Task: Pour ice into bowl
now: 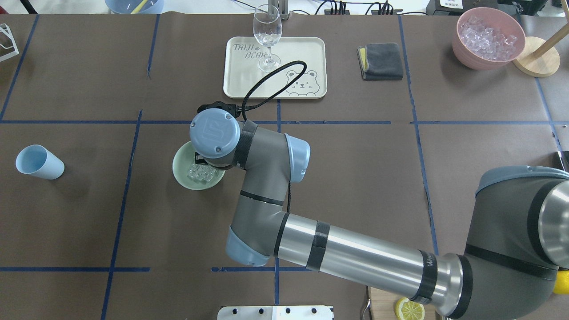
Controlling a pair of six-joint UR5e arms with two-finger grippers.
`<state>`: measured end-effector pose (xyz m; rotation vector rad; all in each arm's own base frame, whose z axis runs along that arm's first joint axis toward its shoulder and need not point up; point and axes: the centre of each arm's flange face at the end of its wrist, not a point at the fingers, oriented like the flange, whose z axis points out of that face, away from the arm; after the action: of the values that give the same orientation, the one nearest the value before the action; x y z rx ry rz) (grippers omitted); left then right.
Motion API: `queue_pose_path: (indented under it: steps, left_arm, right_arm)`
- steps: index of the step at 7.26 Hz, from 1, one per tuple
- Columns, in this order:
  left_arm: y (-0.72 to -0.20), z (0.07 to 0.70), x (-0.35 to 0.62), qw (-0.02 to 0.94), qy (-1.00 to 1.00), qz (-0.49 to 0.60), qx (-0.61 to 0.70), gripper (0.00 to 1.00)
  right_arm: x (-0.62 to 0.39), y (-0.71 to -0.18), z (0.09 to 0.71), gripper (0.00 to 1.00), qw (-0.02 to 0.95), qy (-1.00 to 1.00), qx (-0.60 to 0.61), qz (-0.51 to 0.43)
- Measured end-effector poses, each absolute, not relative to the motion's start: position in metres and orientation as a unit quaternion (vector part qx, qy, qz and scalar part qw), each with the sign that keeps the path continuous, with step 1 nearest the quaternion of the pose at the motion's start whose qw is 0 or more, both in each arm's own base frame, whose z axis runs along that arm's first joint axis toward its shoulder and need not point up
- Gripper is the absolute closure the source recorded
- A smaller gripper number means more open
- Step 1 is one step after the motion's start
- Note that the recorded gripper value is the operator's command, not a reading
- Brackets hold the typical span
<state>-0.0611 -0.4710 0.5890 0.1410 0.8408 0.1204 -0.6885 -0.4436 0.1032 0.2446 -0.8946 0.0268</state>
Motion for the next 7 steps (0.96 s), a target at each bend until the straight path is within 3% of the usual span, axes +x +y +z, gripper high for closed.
queue_pose_path:
  steps: [3,7]
  left_arm:
    - [-0.470,0.590,-0.061,0.909,0.408,0.058,0.067,0.00]
    - [-0.469,0.590,-0.061,0.909,0.408,0.058,0.068,0.00]
  right_arm:
    - [-0.558,-0.495,0.163,1.00,0.879,-0.467,0.092,0.015]
    - [-0.358,-0.502,0.323,1.00,0.878,-0.457,0.098,-0.106]
